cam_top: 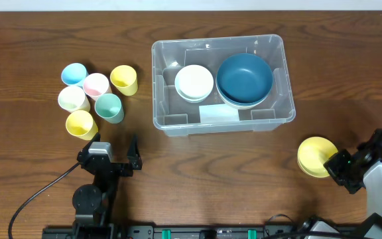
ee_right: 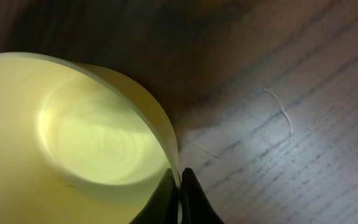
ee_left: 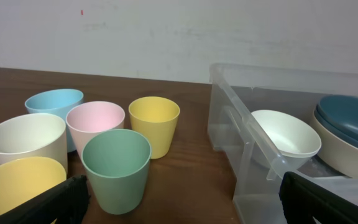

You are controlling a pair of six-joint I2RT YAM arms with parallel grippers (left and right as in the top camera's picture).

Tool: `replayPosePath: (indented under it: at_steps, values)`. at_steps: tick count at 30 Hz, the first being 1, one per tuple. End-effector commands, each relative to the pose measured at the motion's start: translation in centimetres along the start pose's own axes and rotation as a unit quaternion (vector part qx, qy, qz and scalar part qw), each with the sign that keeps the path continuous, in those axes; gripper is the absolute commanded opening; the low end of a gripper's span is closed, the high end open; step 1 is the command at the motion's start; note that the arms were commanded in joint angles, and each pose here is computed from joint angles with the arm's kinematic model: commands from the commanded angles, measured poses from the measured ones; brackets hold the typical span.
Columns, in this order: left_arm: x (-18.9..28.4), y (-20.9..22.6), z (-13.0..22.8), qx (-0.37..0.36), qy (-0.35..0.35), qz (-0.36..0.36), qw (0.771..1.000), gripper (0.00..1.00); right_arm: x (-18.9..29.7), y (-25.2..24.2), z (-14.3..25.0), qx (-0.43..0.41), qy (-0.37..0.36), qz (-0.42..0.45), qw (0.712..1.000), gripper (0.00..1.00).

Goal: Pack container
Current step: 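Move the right gripper to the yellow bowl and grasp its rim, then carry the yellow bowl into the bin and stack it on the white bowls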

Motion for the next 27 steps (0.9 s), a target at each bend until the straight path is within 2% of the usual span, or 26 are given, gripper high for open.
replayPosePath:
  at_steps: [1,9,17,23,27]
  values:
    - [-0.1,0.0,1.2,-0.007,0.023,0.004,1.000,0.98,0.0,0.1,0.0,-0.004,-0.005,-0.001,1.000,0.01]
    - [-0.1,0.0,1.2,-0.007,0.023,0.004,1.000,0.98,1.7,0.9,-1.6,-0.011,-0.032,-0.015,0.999,0.01]
    - [-0.1,0.0,1.2,-0.007,0.023,0.003,1.000,0.98,9.7,3.3,-5.7,-0.013,-0.090,-0.045,0.995,0.01]
    - [-0.1,0.0,1.2,-0.007,0.023,0.003,1.000,0.98,15.5,6.4,-6.7,0.036,-0.111,-0.151,0.982,0.01]
    - [-0.1,0.0,1.2,-0.007,0.023,0.003,1.000,0.98,17.8,9.0,-6.4,0.080,-0.112,-0.223,0.965,0.01]
Point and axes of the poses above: each gripper's point midway between its finger pads, its own x axis back along the fingers, its own y axis along the line the jaws close on, z = x × y, the point moved 8 cm from there along x, back along the fingers, and after that the axes turned 4 degrees about -x, right-handed, at the moved point
